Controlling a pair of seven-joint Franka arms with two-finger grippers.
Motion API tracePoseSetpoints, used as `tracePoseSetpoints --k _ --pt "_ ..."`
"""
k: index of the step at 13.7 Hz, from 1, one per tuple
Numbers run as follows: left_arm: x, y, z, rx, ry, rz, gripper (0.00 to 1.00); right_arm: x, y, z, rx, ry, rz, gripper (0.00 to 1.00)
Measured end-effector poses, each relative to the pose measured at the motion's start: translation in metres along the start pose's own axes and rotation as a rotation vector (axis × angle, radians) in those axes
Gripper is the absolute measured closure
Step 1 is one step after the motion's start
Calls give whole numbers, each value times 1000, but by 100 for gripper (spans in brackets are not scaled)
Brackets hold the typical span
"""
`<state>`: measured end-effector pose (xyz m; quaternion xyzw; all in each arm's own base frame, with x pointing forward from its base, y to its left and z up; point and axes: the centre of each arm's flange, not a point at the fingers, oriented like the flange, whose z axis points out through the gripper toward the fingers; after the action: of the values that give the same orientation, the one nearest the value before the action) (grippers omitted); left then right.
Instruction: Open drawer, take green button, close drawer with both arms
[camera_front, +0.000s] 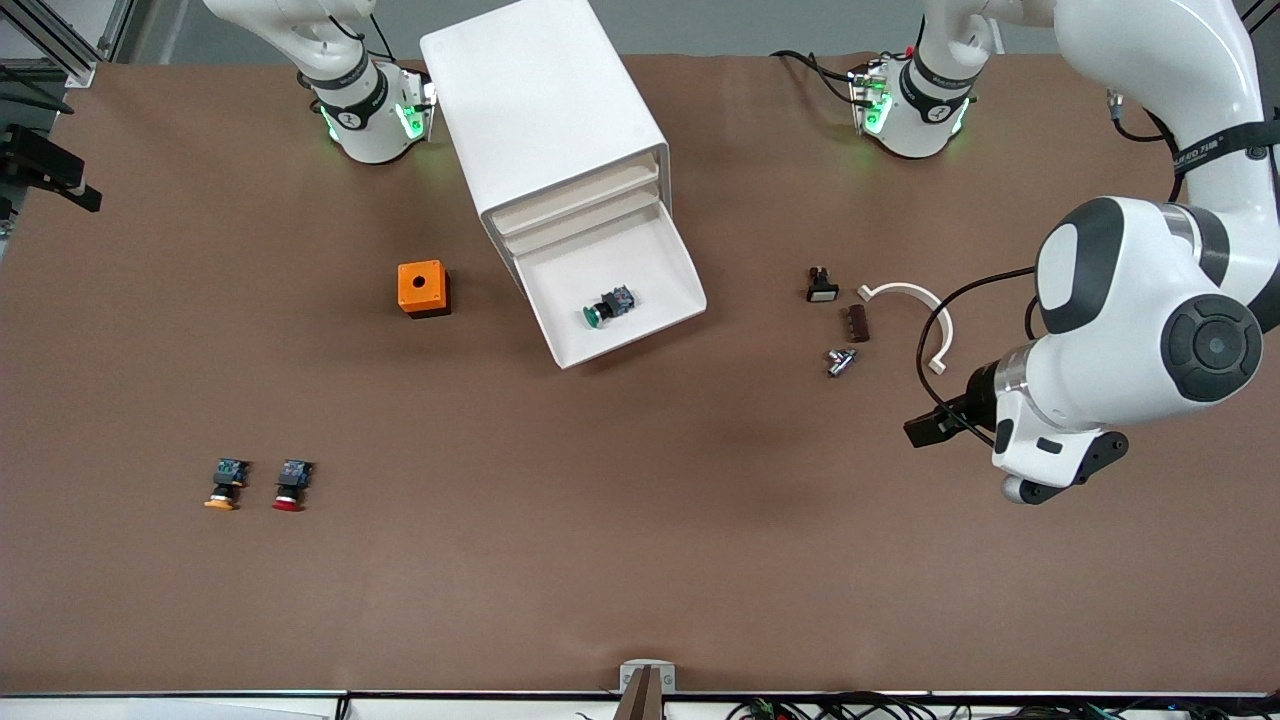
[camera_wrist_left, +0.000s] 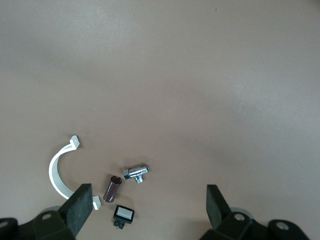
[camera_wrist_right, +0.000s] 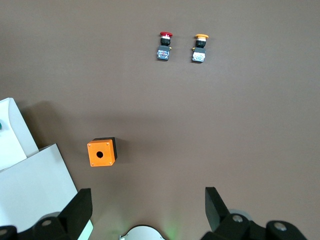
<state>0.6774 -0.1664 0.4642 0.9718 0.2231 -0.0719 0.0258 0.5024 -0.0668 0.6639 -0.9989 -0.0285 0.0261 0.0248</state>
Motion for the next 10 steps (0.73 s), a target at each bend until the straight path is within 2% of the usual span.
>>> tracePoseSetpoints --k 10 --pt "2 2 -2 -15 22 1 0 1 -5 0 -1 -1 -9 0"
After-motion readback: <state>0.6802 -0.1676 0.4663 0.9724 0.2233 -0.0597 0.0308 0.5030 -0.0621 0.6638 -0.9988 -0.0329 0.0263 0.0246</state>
